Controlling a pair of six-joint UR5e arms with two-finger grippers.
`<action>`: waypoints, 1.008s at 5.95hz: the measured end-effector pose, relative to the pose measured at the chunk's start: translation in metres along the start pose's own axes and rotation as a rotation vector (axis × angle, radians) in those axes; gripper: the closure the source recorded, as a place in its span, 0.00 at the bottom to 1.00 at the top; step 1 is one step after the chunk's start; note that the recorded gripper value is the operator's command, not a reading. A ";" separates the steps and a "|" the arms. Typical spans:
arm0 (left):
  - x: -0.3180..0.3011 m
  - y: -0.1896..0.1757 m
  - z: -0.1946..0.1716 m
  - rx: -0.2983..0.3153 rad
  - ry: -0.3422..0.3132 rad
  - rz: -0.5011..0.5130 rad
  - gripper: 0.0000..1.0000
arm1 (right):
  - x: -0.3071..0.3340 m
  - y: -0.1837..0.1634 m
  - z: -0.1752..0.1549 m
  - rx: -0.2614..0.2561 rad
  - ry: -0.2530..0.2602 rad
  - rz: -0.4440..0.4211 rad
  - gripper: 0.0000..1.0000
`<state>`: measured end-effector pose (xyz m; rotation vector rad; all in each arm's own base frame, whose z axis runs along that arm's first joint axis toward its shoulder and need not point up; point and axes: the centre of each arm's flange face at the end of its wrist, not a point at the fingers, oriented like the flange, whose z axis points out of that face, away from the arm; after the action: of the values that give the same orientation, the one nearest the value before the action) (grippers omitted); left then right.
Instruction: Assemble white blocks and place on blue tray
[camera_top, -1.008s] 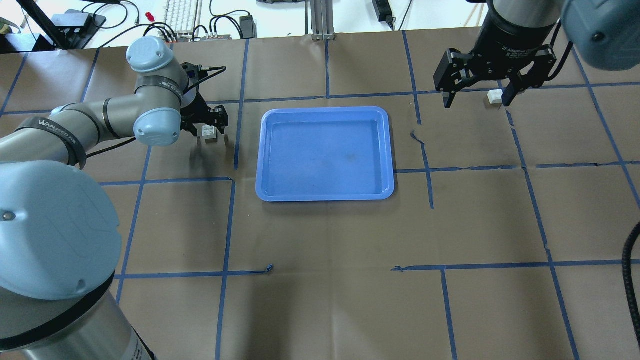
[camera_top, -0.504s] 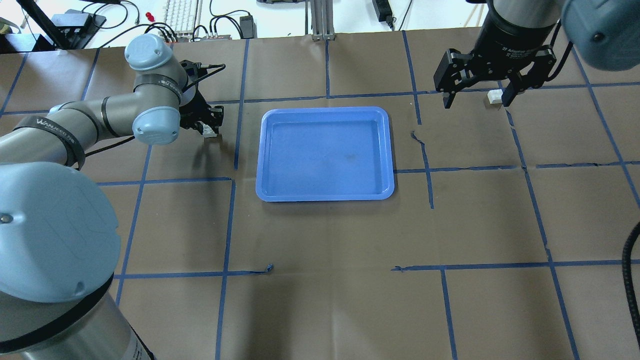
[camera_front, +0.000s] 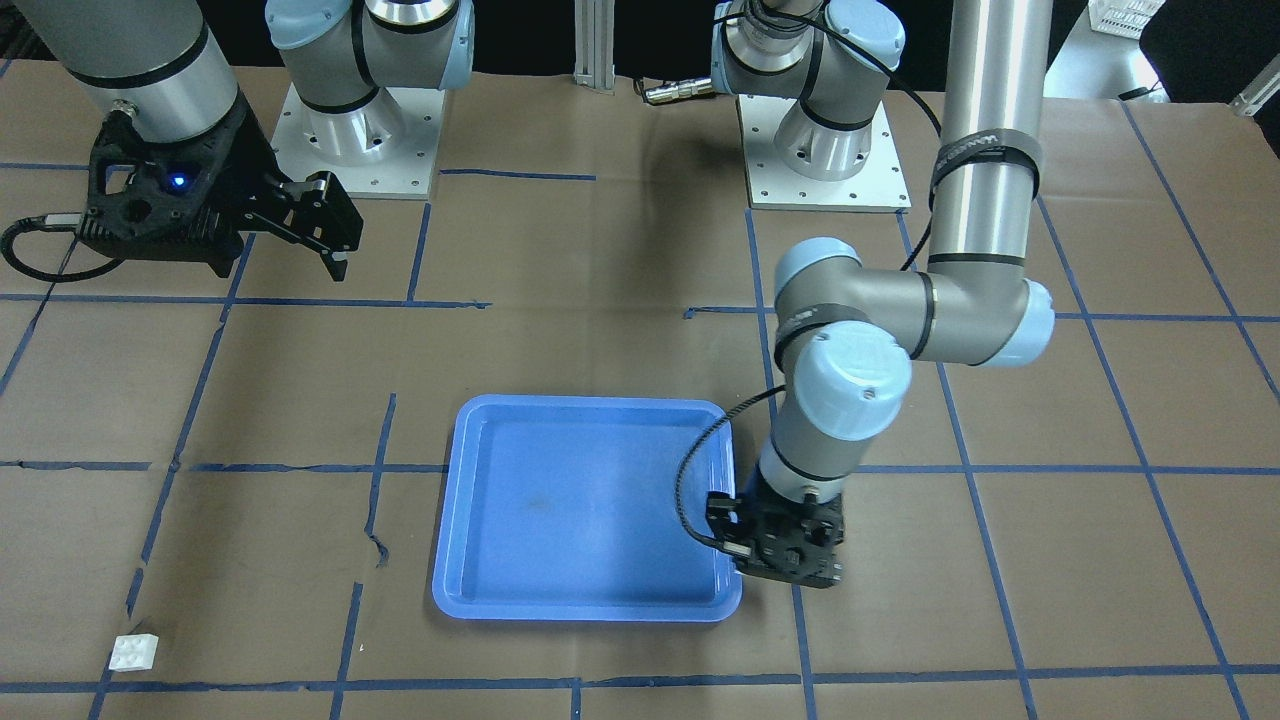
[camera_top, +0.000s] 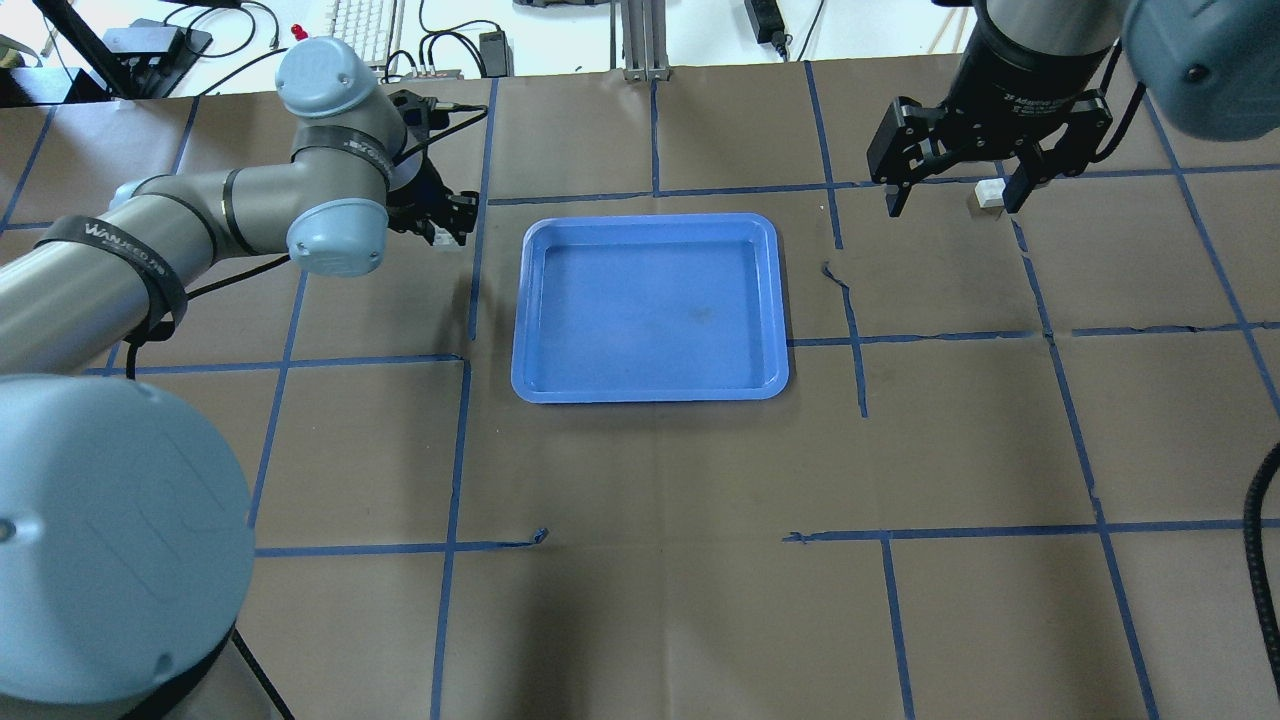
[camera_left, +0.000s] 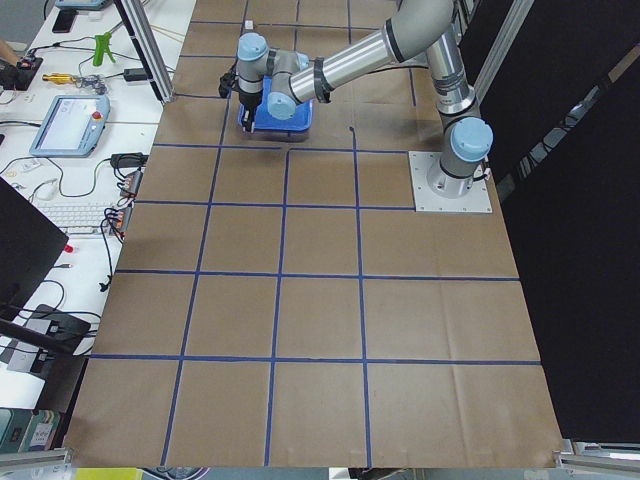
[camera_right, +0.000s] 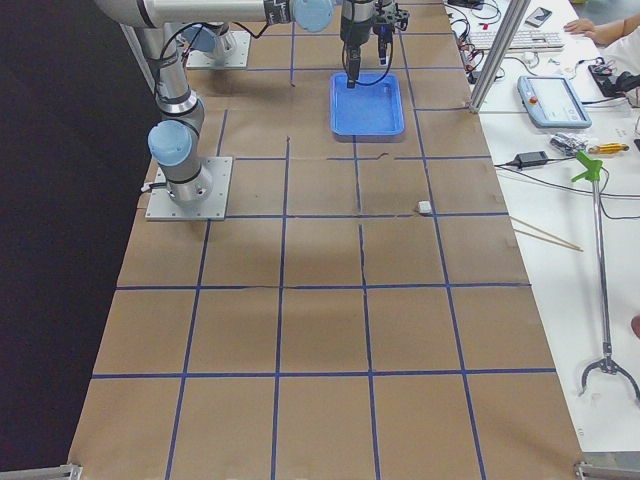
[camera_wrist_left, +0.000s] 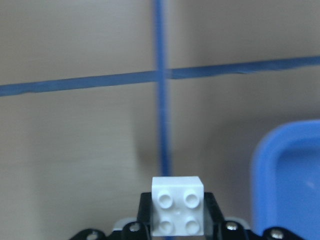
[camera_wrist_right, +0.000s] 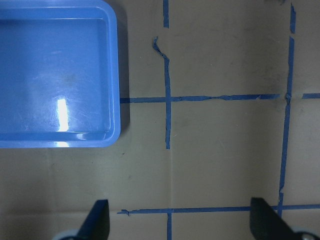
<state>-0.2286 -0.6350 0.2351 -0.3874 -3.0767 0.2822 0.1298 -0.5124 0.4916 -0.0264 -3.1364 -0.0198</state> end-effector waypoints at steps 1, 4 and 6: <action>0.059 0.009 -0.002 0.000 0.013 0.088 0.89 | 0.000 0.000 0.000 0.000 0.001 -0.001 0.00; 0.133 0.037 0.003 -0.023 0.035 0.399 0.88 | 0.001 0.000 -0.001 0.002 0.005 -0.005 0.00; 0.136 0.045 0.010 -0.028 0.043 0.782 0.84 | 0.005 -0.003 -0.005 0.014 0.010 -0.099 0.00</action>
<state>-0.3496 -0.5606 0.2179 -1.5524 -2.7272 0.2300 0.1247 -0.5153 0.4968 0.1286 -3.1248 0.0016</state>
